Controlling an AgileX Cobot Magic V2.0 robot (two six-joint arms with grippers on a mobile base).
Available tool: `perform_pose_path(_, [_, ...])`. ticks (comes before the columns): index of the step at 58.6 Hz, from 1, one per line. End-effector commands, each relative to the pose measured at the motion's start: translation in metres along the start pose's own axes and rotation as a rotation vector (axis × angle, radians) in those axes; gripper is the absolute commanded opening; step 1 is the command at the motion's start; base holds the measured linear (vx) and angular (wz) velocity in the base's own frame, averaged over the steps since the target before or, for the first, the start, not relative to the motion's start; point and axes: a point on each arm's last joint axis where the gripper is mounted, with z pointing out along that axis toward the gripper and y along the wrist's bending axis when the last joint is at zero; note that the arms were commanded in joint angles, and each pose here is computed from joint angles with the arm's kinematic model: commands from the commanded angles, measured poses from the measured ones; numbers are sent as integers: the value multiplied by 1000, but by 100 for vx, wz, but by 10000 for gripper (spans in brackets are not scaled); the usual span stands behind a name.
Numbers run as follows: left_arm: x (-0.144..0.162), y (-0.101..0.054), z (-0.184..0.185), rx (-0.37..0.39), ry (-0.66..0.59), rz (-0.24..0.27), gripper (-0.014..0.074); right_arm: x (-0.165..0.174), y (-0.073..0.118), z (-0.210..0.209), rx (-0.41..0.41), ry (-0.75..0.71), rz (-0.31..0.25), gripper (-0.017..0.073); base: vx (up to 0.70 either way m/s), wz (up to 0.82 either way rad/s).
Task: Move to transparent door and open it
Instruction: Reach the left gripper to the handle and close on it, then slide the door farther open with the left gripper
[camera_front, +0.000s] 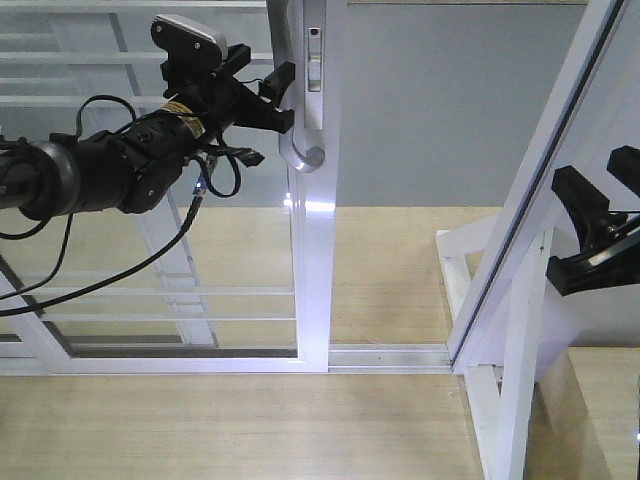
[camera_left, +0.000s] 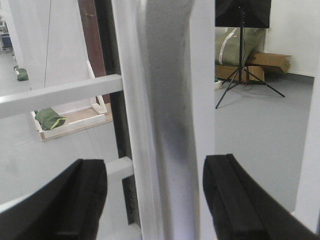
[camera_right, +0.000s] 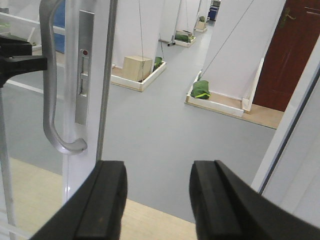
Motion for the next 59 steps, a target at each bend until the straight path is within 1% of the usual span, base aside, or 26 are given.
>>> perform_pose_path(1, [-42, -3, 6, 13, -164, -3, 538, -17, -2, -1, 4, -107, -6, 374, 0, 0])
perform_pose_path(3, [-45, -5, 10, 18, -172, -2, 538, -17, -2, 0, 3, -106, -5, 374, 0, 0])
perform_pose_path(12, [-46, -5, 18, 11, -146, 11, 538, -15, -2, 3, 0, -90, -4, 374, 0, 0])
perform_pose_path(15, [-43, -4, 20, 8, -136, 8, 538, -14, -1, 4, 0, -86, -4, 374, 0, 0])
perform_pose_path(20, [-40, -3, 20, -7, -108, -9, 533, -12, -1, 6, -2, -74, -4, 374, 0, 0])
perform_pose_path(24, [-36, 1, 21, -39, -83, -27, 528, -11, -1, 8, -4, -68, -3, 374, 0, 0])
perform_pose_path(32, [-34, 11, 21, -120, -98, -29, 516, -11, -1, 8, -4, -67, -3, 374, 0, 0])
perform_pose_path(37, [-35, 14, 21, -139, -137, -39, 515, -11, -1, 8, -4, -67, -3, 374, 0, 0])
perform_pose_path(41, [-35, 14, 21, -139, -144, -38, 515, -11, -1, 8, -4, -67, -3, 374, 0, 0])
perform_pose_path(44, [-35, 15, 21, -146, -142, -48, 515, -11, -1, 8, -4, -67, -3, 374, 0, 0])
perform_pose_path(52, [-34, 21, 20, -209, -143, -78, 512, -11, -1, 8, -4, -67, -3, 374, 0, 0])
perform_pose_path(59, [-33, 27, 18, -250, -138, -79, 498, -11, -1, 8, -4, -67, -3, 374, 0, 0])
